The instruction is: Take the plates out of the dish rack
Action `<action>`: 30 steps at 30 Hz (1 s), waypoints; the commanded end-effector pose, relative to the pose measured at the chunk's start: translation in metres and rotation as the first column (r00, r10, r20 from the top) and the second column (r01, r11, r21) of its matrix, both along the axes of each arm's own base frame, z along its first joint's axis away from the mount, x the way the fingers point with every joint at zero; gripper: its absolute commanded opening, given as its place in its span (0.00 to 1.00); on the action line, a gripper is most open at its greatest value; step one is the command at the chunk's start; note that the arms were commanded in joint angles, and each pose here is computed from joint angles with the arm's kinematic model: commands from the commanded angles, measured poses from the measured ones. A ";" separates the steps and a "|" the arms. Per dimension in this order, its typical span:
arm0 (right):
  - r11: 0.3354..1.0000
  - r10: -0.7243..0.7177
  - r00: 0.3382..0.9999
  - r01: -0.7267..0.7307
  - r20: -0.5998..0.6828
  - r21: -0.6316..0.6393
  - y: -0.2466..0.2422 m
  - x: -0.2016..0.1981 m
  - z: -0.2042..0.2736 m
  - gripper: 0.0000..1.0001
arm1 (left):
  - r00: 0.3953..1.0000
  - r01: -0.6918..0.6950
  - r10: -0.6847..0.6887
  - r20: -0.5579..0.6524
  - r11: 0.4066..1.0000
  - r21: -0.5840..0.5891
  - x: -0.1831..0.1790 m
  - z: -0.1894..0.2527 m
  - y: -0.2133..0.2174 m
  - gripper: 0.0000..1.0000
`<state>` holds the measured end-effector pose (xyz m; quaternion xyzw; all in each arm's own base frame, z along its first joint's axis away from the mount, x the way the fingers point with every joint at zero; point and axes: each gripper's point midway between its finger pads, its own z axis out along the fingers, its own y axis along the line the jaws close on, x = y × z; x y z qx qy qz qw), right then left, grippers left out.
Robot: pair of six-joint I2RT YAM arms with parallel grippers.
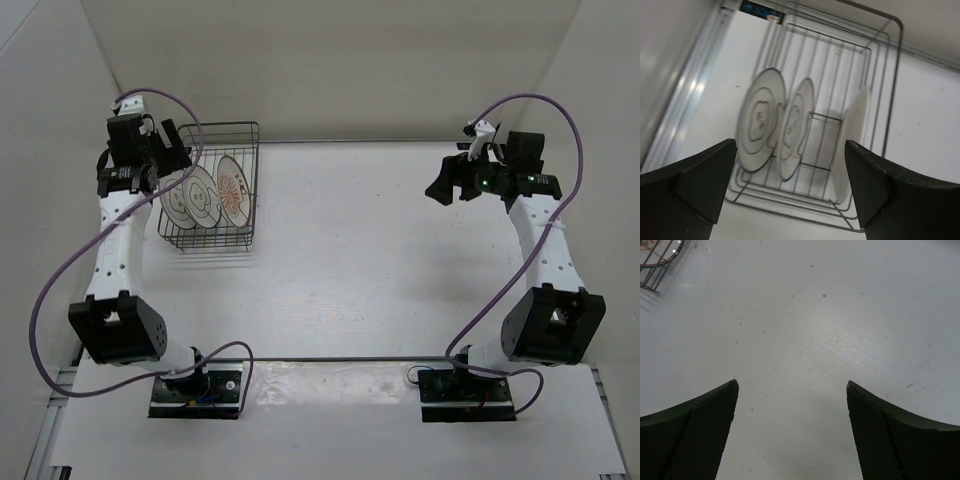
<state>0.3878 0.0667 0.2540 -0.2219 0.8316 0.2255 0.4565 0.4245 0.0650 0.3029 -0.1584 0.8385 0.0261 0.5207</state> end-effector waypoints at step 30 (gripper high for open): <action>0.988 0.090 0.972 -0.059 -0.219 0.146 0.031 -0.013 -0.015 0.90 | 0.946 0.263 -0.205 -0.251 0.938 0.225 0.081 -0.087 -0.114 0.72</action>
